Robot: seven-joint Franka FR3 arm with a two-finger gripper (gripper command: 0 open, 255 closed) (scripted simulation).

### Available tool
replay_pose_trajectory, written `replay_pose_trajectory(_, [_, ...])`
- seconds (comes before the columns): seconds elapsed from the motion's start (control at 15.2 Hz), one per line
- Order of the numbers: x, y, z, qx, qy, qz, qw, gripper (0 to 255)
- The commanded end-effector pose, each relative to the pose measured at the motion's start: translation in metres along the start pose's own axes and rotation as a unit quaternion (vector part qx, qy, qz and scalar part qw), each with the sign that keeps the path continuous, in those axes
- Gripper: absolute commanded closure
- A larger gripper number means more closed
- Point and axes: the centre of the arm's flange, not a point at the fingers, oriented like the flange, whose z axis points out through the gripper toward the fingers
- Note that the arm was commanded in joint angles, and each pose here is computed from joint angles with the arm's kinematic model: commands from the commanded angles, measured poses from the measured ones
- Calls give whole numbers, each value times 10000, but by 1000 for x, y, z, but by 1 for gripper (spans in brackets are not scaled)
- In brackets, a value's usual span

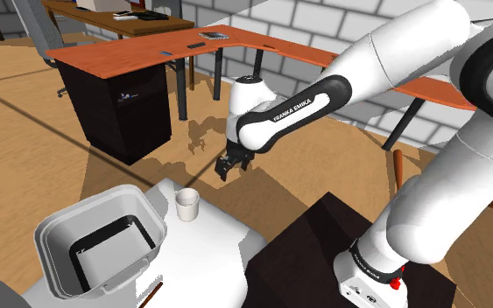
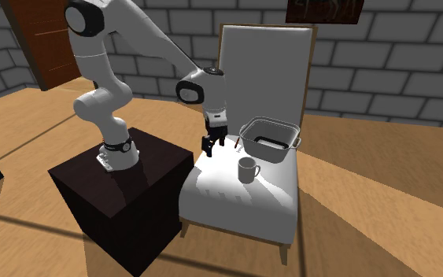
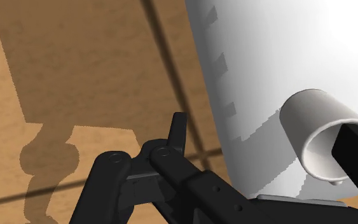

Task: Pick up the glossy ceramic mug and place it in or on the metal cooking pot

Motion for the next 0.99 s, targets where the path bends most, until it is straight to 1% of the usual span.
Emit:
replay_pose_trajectory(0.0, [12, -12, 19, 40, 33, 20, 10000, 0])
replay_pose_trajectory(0.73, [81, -86, 111, 220, 191, 101, 9995, 0])
replay_pose_trajectory(0.92, [81, -86, 127, 220, 191, 101, 9995, 0])
